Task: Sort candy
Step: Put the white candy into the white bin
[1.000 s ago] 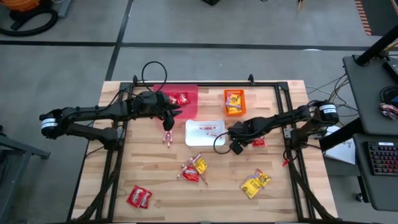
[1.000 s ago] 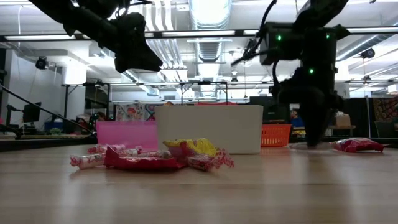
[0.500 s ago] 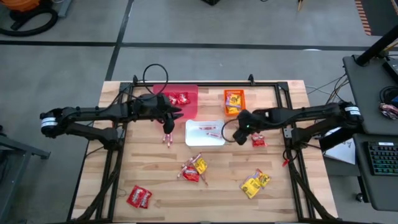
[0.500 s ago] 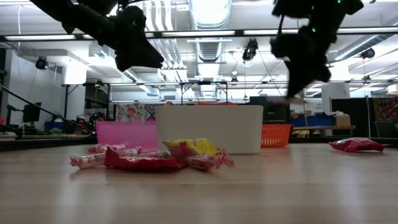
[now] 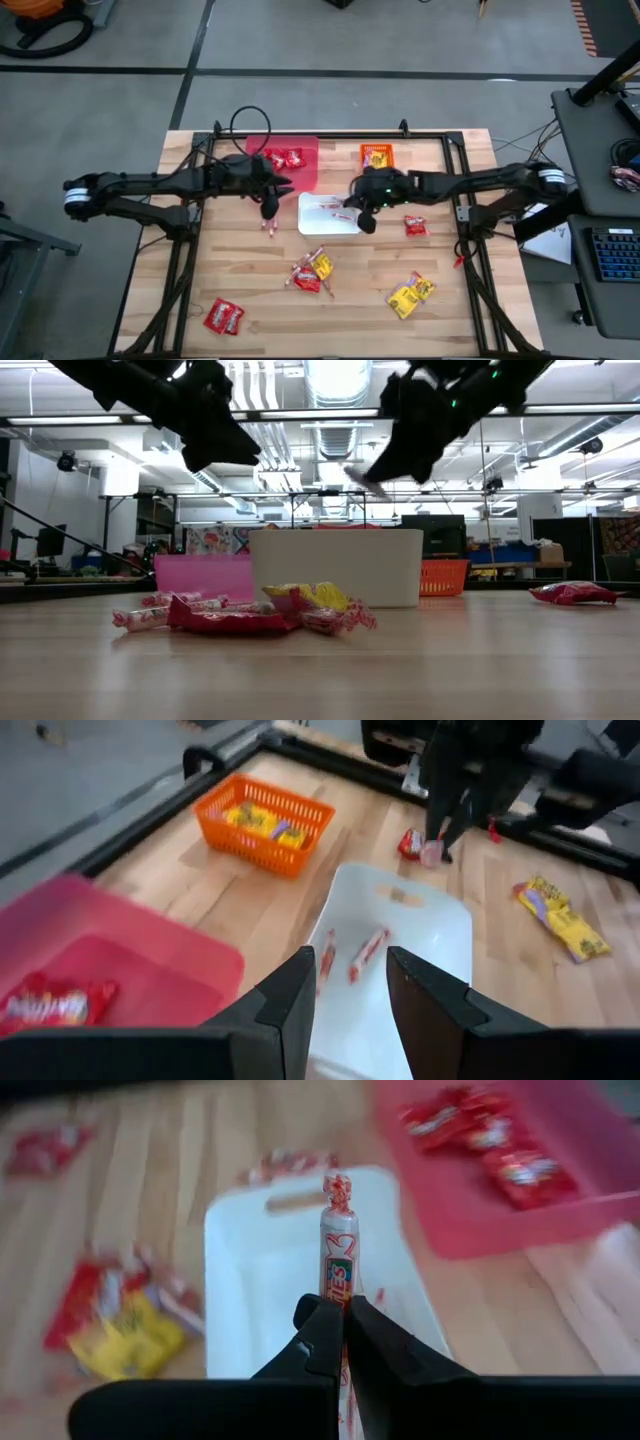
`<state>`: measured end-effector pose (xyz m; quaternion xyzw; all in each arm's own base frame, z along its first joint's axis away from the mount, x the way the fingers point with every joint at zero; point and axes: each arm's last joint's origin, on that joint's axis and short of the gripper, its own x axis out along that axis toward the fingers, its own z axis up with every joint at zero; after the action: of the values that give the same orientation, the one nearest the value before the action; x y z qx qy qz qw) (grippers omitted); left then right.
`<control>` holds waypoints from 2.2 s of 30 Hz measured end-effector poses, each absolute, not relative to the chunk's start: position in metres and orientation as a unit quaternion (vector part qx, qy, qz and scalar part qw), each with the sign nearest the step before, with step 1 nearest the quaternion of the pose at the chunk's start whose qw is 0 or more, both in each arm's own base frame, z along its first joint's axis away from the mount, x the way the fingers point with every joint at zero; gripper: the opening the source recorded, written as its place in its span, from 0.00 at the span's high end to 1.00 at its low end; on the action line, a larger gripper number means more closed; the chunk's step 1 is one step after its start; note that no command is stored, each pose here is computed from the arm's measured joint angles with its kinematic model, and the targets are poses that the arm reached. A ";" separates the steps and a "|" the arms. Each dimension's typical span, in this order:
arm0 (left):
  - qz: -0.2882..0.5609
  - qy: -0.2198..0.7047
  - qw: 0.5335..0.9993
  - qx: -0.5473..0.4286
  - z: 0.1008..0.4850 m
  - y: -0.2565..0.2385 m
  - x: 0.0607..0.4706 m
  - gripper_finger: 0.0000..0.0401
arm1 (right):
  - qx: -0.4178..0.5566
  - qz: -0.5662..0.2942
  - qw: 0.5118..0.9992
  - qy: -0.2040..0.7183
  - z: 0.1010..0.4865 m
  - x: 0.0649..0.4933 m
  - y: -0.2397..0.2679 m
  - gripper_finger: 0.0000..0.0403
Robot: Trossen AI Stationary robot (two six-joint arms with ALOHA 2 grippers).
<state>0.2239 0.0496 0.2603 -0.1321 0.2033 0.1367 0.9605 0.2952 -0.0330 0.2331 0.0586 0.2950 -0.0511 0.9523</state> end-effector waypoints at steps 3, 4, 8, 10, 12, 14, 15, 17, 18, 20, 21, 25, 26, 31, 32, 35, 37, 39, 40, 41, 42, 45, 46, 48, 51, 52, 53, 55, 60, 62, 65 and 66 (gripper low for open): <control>0.142 0.220 0.953 -0.152 0.259 0.048 0.219 0.73 | 0.012 -0.032 0.944 0.328 0.216 0.306 -0.037 0.98; 0.143 0.225 0.950 -0.160 0.259 0.047 0.217 0.73 | -0.004 -0.028 0.942 0.333 0.214 0.310 -0.038 0.98; 0.147 0.258 0.936 -0.188 0.254 0.043 0.212 0.73 | -0.044 -0.015 0.932 0.360 0.215 0.324 -0.043 0.98; 0.151 0.278 0.926 -0.205 0.250 0.040 0.211 0.73 | -0.055 -0.008 0.920 0.388 0.214 0.328 -0.044 0.98; 0.155 0.298 0.916 -0.219 0.245 0.038 0.209 0.73 | -0.061 -0.003 0.910 0.411 0.213 0.332 -0.045 0.98; 0.157 0.315 0.908 -0.229 0.242 0.035 0.209 0.73 | -0.067 0.000 0.902 0.426 0.213 0.337 -0.046 0.98; 0.158 0.321 0.904 -0.233 0.241 0.034 0.208 0.73 | -0.068 0.000 0.899 0.433 0.213 0.338 -0.046 0.98; 0.161 0.332 0.898 -0.242 0.239 0.033 0.207 0.73 | -0.071 0.003 0.894 0.443 0.210 0.342 -0.047 0.97; 0.161 0.334 0.896 -0.246 0.238 0.032 0.207 0.73 | -0.072 0.004 0.891 0.448 0.210 0.343 -0.047 0.97; 0.163 0.343 0.890 -0.252 0.237 0.030 0.205 0.73 | -0.070 0.005 0.887 0.456 0.210 0.346 -0.047 0.94; 0.163 0.346 0.888 -0.253 0.236 0.029 0.205 0.73 | -0.065 0.003 0.888 0.456 0.211 0.347 -0.048 0.92; 0.163 0.359 0.882 -0.258 0.234 0.026 0.204 0.73 | -0.059 0.001 0.885 0.462 0.210 0.350 -0.048 0.83; 0.163 0.361 0.881 -0.260 0.234 0.025 0.204 0.73 | -0.057 0.000 0.885 0.462 0.211 0.350 -0.048 0.80; 0.167 0.375 0.871 -0.268 0.232 0.023 0.202 0.73 | -0.054 -0.003 0.890 0.454 0.217 0.349 -0.048 0.71; 0.169 0.379 0.869 -0.271 0.231 0.022 0.201 0.73 | -0.053 -0.004 0.890 0.452 0.218 0.349 -0.048 0.69; 0.175 0.393 0.859 -0.277 0.229 0.020 0.199 0.73 | -0.048 -0.008 0.894 0.445 0.223 0.347 -0.048 0.66; 0.186 0.401 0.854 -0.275 0.228 0.019 0.197 0.73 | -0.046 -0.010 0.896 0.441 0.226 0.346 -0.047 0.66; 0.201 0.410 0.847 -0.273 0.226 0.017 0.195 0.73 | -0.046 -0.010 0.897 0.439 0.228 0.346 -0.047 0.66; 0.209 0.412 0.844 -0.272 0.225 0.016 0.194 0.73 | -0.046 -0.010 0.897 0.439 0.228 0.346 -0.047 0.66; 0.217 0.415 0.841 -0.272 0.225 0.015 0.193 0.73 | -0.046 -0.010 0.897 0.439 0.228 0.346 -0.047 0.66; 0.225 0.416 0.837 -0.273 0.224 0.015 0.192 0.73 | -0.046 -0.010 0.897 0.439 0.228 0.346 -0.047 0.66; 0.243 0.417 0.831 -0.277 0.223 0.011 0.191 0.73 | -0.046 -0.010 0.898 0.438 0.228 0.346 -0.047 0.66; 0.249 0.418 0.829 -0.277 0.222 0.010 0.191 0.73 | -0.046 -0.010 0.898 0.438 0.228 0.346 -0.047 0.66; 0.255 0.423 0.824 -0.277 0.219 0.008 0.193 0.73 | -0.046 -0.010 0.898 0.438 0.228 0.346 -0.047 0.66; 0.264 0.435 0.814 -0.280 0.212 0.006 0.197 0.73 | -0.046 -0.010 0.898 0.438 0.228 0.346 -0.047 0.66; 0.270 0.440 0.809 -0.281 0.209 0.006 0.199 0.73 | -0.046 -0.010 0.898 0.438 0.228 0.346 -0.047 0.66; 0.276 0.447 0.803 -0.281 0.205 0.005 0.201 0.73 | -0.046 -0.010 0.898 0.438 0.228 0.346 -0.047 0.66; 0.287 0.461 0.792 -0.281 0.198 0.004 0.206 0.73 | -0.046 -0.010 0.898 0.438 0.228 0.346 -0.047 0.66; 0.306 0.497 0.764 -0.275 0.178 0.002 0.214 0.73 | -0.046 -0.011 0.898 0.438 0.228 0.346 -0.047 0.66; 0.312 0.509 0.755 -0.272 0.171 0.002 0.217 0.73 | -0.046 -0.010 0.898 0.438 0.228 0.346 -0.047 0.66; 0.319 0.525 0.744 -0.265 0.162 0.002 0.220 0.73 | -0.046 -0.010 0.898 0.438 0.228 0.346 -0.047 0.65; 0.321 0.528 0.741 -0.263 0.159 0.002 0.221 0.73 | -0.046 -0.010 0.898 0.438 0.228 0.346 -0.047 0.65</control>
<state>0.2211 0.0017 0.1593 -0.2625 0.5279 0.3206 0.7414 0.3458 -0.0474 0.2279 -0.0463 0.4378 -0.0105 0.8978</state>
